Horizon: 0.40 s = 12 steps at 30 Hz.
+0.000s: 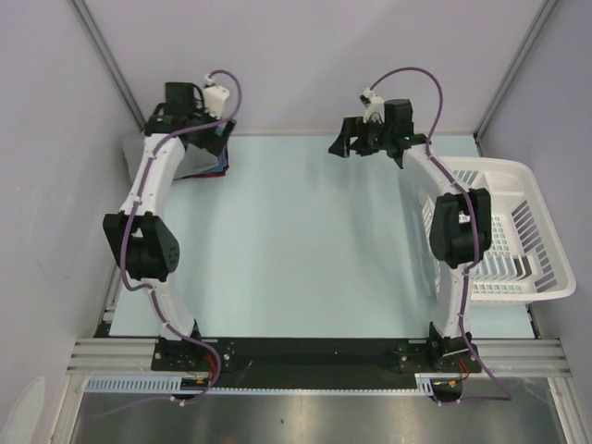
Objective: Fold and stack the long sleeve shirts
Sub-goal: Neatly place the folded shirt to the corner
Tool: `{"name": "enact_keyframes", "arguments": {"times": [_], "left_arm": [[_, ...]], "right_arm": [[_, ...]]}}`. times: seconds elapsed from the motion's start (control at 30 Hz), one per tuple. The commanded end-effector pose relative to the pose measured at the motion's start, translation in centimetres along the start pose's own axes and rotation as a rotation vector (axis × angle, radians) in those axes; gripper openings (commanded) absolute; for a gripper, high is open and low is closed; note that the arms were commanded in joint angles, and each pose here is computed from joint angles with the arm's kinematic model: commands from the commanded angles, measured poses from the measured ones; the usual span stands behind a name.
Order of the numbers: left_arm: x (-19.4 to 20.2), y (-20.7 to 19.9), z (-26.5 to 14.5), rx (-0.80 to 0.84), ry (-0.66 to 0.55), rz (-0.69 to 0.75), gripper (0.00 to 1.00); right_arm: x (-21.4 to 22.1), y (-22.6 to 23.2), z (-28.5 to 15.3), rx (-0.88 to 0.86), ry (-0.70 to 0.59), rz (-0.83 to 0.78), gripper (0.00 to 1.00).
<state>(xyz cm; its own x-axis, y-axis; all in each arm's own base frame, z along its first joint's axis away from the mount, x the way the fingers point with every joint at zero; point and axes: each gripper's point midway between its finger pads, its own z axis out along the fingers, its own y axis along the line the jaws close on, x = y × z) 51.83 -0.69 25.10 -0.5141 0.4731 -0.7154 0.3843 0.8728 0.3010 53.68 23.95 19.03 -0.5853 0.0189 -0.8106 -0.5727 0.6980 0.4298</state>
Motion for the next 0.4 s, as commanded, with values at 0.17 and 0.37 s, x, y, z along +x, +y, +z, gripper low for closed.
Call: {"name": "enact_keyframes", "arguments": {"times": [0.17,0.37], "left_arm": [[1.0,-13.8,1.8,0.255,0.036,-0.108,0.99],[4.1,-15.8,2.4,0.298,0.079,-0.158,0.99]], "right_arm": [[2.8,-0.8,-8.8,0.166,0.074,-0.137,1.0],[7.7,-0.5,-11.0,0.198,0.156,-0.169,1.0]]}}
